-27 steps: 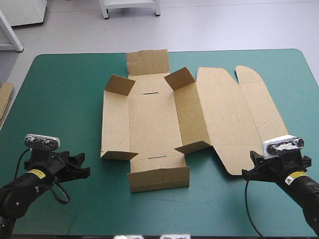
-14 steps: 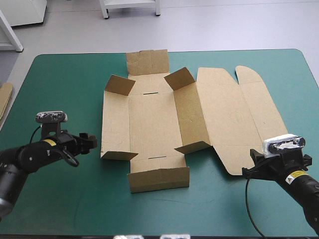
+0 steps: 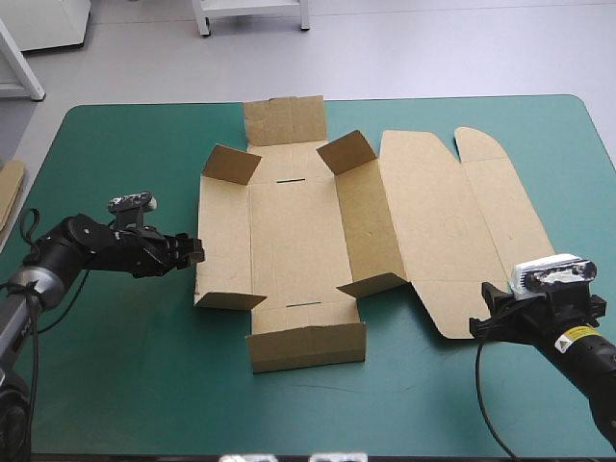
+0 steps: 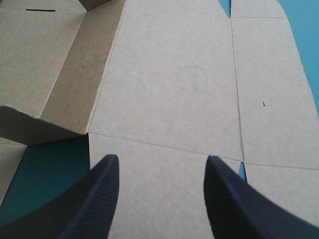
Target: Fold the box
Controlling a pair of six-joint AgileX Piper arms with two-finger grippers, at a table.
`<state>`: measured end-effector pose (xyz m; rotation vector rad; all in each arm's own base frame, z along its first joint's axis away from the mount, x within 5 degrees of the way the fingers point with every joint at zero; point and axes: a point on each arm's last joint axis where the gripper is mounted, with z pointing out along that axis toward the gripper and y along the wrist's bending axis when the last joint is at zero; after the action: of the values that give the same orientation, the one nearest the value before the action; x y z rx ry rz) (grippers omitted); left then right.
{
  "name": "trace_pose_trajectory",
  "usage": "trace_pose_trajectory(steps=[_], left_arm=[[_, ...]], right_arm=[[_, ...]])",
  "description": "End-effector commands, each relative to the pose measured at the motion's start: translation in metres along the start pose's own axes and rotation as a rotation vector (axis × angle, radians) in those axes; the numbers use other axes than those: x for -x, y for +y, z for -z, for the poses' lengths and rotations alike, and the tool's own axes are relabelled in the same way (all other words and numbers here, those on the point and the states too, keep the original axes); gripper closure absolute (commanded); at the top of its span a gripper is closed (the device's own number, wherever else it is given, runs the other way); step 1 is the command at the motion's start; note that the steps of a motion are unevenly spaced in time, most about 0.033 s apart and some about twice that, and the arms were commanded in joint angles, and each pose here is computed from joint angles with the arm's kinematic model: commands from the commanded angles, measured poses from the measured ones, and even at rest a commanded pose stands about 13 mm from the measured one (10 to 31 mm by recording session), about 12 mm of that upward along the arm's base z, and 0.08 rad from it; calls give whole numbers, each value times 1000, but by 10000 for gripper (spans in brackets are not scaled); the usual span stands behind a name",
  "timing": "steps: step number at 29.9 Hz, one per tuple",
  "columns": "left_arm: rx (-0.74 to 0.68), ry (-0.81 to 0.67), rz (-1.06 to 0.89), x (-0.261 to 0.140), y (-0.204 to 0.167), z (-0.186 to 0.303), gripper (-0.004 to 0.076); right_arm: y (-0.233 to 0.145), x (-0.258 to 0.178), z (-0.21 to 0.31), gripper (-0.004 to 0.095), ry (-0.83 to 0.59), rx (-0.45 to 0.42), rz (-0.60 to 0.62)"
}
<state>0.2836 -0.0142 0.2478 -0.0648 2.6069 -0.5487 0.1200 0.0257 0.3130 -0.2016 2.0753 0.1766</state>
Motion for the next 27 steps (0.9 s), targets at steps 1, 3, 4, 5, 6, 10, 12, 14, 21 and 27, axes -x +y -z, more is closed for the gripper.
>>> trace_pose_trajectory(steps=[1, 3, 4, 5, 6, 10, 12, 14, 21, 27], left_arm=[[-152, -100, 65, 18, 8, 10, 244], [-241, -105, 89, 20, 7, 6, 249], [-272, -101, 94, 21, 6, 3, 253], [-289, -92, 100, 21, 6, -2, 256], [-303, -85, 94, 21, 5, -5, 262], [-333, -49, 105, 20, 8, -17, 284], [-357, -36, 113, 19, 7, -21, 284], [-390, -27, 115, 18, 5, -21, 284], [-414, -4, 102, 15, 2, -30, 304], [-435, 41, 109, 12, -2, -42, 328]], right_arm=[[0, 16, 6, 410, -91, -4, 0], [0, 16, 6, 412, -91, -4, 0], [0, 16, 6, 412, -91, -4, 0], [0, 16, 6, 412, -91, -4, 0], [0, 16, 6, 412, -91, -4, 0], [0, 14, 5, 412, -76, -5, 2], [0, 14, 5, 412, -67, -4, 3], [0, 14, 5, 412, -65, -4, 3], [0, 14, 5, 412, -65, -4, 3], [0, 13, 5, 412, -64, -11, 13]])
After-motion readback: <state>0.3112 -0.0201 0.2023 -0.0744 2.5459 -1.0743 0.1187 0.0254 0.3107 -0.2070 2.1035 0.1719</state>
